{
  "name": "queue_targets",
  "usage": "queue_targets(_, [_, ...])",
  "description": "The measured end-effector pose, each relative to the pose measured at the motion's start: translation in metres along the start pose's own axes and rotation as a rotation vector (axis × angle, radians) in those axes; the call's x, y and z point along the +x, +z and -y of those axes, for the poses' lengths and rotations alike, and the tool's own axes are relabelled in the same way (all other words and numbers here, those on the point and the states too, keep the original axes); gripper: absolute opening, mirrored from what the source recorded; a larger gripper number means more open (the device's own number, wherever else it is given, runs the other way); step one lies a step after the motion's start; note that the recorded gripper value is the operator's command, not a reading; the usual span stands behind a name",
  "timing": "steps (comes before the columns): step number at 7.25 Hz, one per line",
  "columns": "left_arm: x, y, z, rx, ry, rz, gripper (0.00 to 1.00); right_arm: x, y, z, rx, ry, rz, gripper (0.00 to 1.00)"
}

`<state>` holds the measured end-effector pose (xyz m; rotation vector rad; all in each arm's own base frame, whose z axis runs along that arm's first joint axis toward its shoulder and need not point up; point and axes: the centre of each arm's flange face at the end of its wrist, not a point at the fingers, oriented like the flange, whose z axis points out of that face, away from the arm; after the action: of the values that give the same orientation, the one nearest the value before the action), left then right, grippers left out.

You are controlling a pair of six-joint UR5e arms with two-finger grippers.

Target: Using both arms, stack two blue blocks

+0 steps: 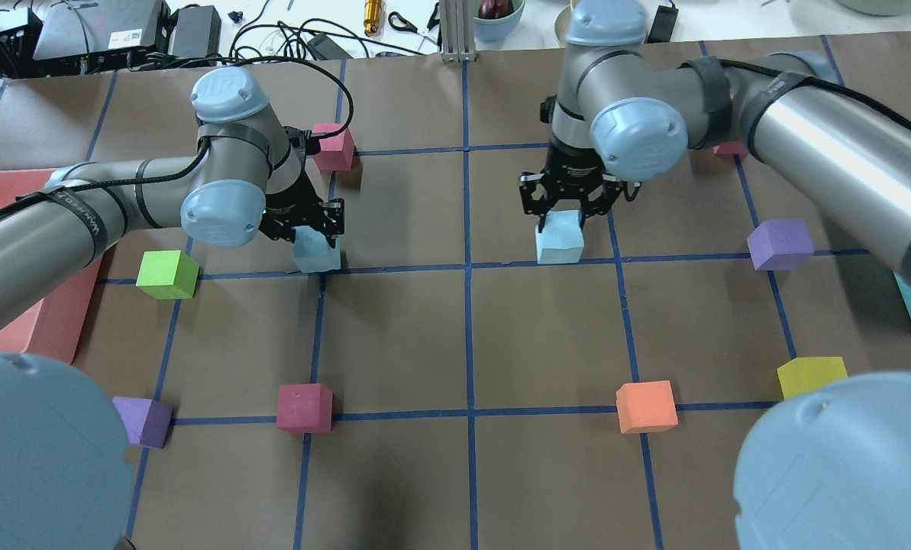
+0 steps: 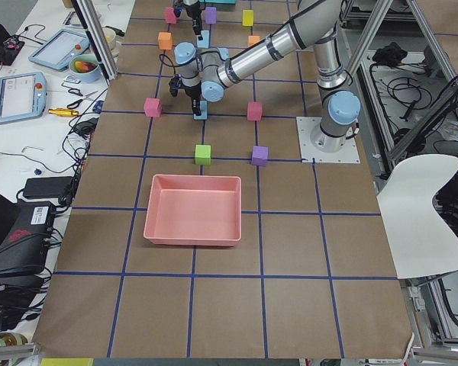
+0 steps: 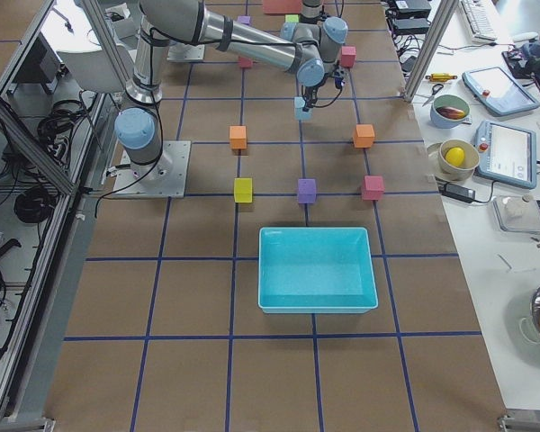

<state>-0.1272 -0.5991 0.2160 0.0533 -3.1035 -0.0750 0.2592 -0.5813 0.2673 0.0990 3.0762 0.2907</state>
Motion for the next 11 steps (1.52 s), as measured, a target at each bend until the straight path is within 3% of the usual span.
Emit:
queue_targets(2, [0.001,-0.034,0.01,-0.003,0.002,0.001,0.0,-0.046,0.014,-0.026,-0.034,0.012,0.032,0.0])
queue_targets(5, [0.01,-0.098,0.005,-0.011,0.012,0.004,0.0,-0.087,0.042,-0.05,-0.072,-0.043,0.014,0.0])
queue_targets(8, [0.015,-0.124,0.001,-0.001,0.015,0.001,0.0,-0.091,0.061,-0.05,-0.067,-0.055,0.013,0.02])
queue_targets(10, [0.015,-0.13,-0.002,0.008,0.016,0.0,0.0,-0.092,0.07,-0.045,-0.061,-0.056,0.017,0.62])
queue_targets(11, [0.015,-0.133,-0.004,0.01,0.018,0.002,0.0,-0.093,0.074,-0.043,-0.06,-0.049,0.019,0.97])
